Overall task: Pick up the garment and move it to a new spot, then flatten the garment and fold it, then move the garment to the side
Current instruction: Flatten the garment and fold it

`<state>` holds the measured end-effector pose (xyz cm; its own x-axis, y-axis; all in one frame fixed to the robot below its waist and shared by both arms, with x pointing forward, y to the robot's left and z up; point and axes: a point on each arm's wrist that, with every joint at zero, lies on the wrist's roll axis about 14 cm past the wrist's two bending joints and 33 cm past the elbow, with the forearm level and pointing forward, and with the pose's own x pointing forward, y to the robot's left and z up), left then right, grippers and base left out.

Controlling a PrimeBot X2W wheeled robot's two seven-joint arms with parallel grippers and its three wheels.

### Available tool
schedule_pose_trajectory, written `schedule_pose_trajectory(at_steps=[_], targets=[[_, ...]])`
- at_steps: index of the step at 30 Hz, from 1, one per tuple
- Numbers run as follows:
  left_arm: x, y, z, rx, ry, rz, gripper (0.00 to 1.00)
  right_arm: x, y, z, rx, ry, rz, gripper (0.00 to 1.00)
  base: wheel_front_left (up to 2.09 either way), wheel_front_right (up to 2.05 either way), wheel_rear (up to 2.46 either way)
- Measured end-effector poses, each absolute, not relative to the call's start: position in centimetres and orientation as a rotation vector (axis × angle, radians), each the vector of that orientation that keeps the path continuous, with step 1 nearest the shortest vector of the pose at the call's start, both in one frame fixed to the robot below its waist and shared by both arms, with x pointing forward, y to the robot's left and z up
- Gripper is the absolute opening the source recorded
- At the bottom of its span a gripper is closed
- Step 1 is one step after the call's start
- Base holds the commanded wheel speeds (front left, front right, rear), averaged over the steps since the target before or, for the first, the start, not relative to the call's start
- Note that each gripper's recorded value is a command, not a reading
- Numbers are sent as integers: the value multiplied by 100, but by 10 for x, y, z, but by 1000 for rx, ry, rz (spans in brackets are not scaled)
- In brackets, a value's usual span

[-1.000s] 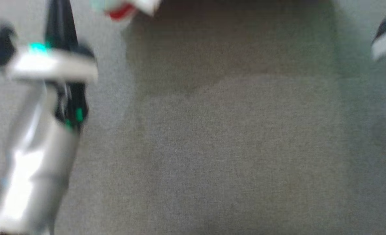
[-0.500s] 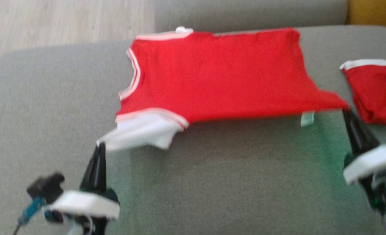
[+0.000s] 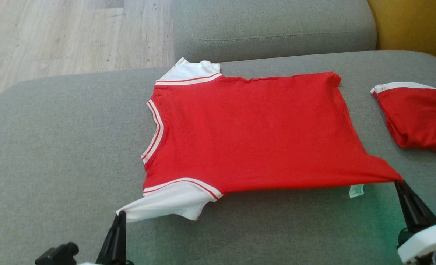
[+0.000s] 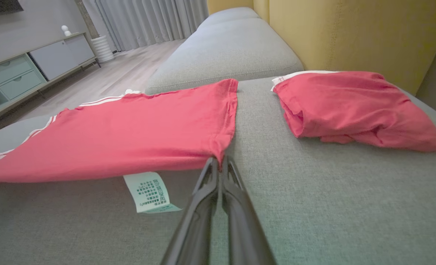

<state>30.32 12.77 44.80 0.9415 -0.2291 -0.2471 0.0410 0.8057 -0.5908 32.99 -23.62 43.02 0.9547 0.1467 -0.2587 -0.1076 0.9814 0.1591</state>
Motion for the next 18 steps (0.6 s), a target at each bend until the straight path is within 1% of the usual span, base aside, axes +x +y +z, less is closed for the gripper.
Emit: schedule_pose_trajectory(at_steps=[5, 9, 14, 18], targets=[[312, 128, 451, -634, 313, -136, 0, 339, -234, 435, 164, 281, 125, 0, 0, 0, 0], [338, 124, 460, -657, 279, -139, 0, 348, -231, 428, 181, 315, 118, 0, 0, 0, 0], [382, 112, 474, -691, 221, -166, 0, 380, -230, 433, 185, 300, 116, 0, 0, 0, 0], [413, 106, 474, -690, 213, -183, 0, 406, -230, 433, 180, 299, 117, 0, 0, 0, 0]])
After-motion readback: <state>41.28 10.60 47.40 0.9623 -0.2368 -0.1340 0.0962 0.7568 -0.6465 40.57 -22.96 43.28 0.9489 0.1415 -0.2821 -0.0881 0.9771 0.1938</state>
